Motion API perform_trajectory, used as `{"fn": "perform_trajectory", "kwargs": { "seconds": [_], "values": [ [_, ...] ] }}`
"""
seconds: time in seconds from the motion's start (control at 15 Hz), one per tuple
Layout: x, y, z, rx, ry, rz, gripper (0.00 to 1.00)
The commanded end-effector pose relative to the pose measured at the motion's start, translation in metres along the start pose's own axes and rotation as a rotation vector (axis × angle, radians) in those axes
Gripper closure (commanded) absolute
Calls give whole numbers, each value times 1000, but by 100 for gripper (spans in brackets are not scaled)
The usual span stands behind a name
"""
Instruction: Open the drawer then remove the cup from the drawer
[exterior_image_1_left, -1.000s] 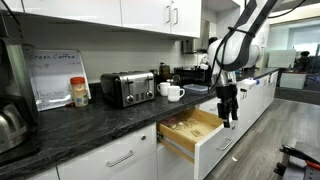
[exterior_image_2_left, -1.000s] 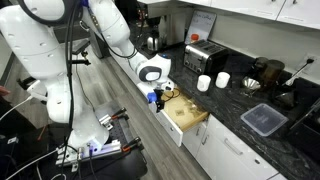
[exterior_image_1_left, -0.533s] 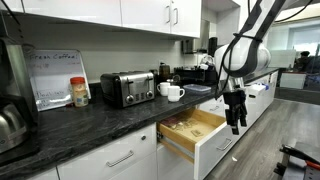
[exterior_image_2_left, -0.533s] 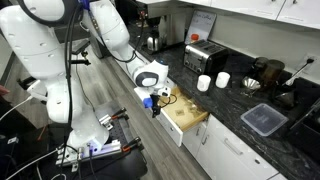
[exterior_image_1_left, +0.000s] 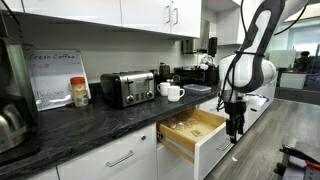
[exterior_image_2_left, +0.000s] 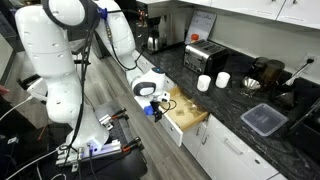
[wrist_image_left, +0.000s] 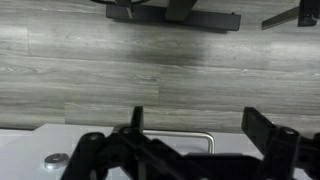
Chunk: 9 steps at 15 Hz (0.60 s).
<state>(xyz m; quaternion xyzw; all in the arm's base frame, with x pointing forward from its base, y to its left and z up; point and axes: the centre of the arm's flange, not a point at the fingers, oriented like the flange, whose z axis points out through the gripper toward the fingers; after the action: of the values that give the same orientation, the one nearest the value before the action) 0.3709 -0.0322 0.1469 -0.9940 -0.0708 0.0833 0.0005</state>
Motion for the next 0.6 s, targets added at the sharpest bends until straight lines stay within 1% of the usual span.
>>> {"fn": "perform_trajectory", "kwargs": {
  "seconds": [0.0,0.4,0.53],
  "values": [
    [11,7,22,-17,42,-47,0],
    [34,4,29,-97,150,-107,0],
    [41,5,28,-118,170,-122,0]
  ]
}}
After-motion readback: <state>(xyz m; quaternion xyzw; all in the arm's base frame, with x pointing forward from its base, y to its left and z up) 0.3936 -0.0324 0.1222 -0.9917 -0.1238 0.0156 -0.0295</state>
